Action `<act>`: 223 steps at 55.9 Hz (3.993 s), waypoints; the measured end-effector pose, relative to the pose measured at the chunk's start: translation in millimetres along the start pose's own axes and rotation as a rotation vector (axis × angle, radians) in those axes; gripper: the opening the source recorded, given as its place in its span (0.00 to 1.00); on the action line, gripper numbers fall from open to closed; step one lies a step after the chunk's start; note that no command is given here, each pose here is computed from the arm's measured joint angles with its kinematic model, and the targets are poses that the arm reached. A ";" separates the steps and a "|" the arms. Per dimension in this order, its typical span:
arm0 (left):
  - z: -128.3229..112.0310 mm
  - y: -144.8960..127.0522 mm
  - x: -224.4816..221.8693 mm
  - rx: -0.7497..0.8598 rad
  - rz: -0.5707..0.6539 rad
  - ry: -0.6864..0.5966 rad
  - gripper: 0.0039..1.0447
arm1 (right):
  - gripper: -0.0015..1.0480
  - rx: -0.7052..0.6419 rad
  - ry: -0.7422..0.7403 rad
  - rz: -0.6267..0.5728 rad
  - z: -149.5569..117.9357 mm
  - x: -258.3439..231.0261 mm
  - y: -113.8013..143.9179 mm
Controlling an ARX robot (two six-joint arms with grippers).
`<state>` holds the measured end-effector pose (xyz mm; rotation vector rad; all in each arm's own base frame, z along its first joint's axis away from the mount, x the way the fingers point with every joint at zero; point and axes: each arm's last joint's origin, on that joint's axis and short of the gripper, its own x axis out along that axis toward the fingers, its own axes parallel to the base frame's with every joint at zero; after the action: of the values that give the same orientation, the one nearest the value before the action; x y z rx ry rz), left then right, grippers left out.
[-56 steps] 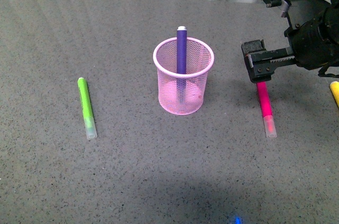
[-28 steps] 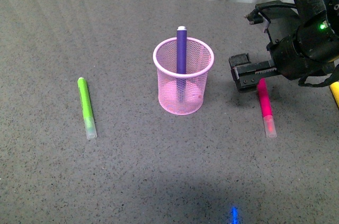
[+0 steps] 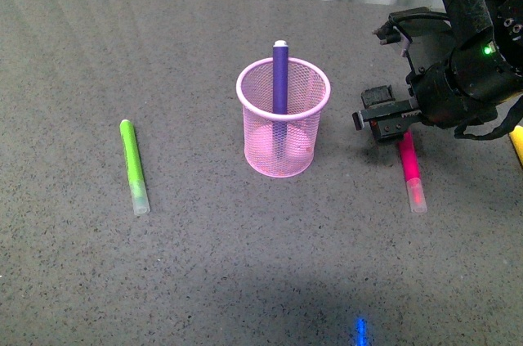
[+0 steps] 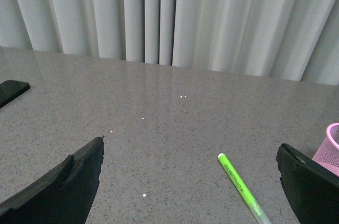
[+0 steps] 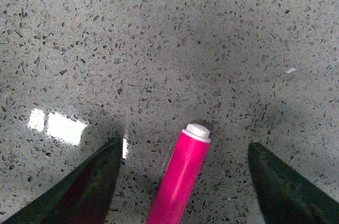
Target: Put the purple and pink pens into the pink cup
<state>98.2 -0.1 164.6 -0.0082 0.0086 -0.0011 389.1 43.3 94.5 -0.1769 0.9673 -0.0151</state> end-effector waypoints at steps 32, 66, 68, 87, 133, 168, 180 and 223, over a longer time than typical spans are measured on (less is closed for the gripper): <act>0.0 0.0 0.0 0.000 0.000 0.000 0.93 | 0.08 0.021 -0.014 0.013 -4.2 -6.9 -4.0; 0.0 0.0 0.0 0.000 0.000 0.000 0.93 | 0.07 0.389 -0.473 0.168 58.4 -154.8 4.3; 0.0 0.0 0.0 0.000 0.000 0.000 0.93 | 0.07 0.405 -0.477 0.182 59.8 -154.3 11.1; 0.0 0.0 0.0 0.000 0.000 0.000 0.93 | 0.07 0.572 -0.480 0.298 72.5 -132.2 81.5; 0.0 0.0 0.0 0.000 0.000 0.000 0.93 | 0.07 0.684 -0.572 0.323 57.2 -80.2 71.6; 0.0 0.0 0.0 0.000 0.000 0.000 0.93 | 0.07 0.707 -0.552 0.351 39.6 -69.8 79.6; 0.0 0.0 0.0 0.000 0.000 0.000 0.93 | 0.45 0.719 -0.545 0.381 32.4 -67.4 79.9; 0.0 0.0 0.0 0.000 0.000 0.000 0.93 | 0.93 0.624 -0.391 -0.024 -106.1 -172.9 -86.8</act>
<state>98.2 -0.1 164.6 -0.0078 0.0086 -0.0011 209.6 -41.6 190.6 0.3740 0.5348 -0.2913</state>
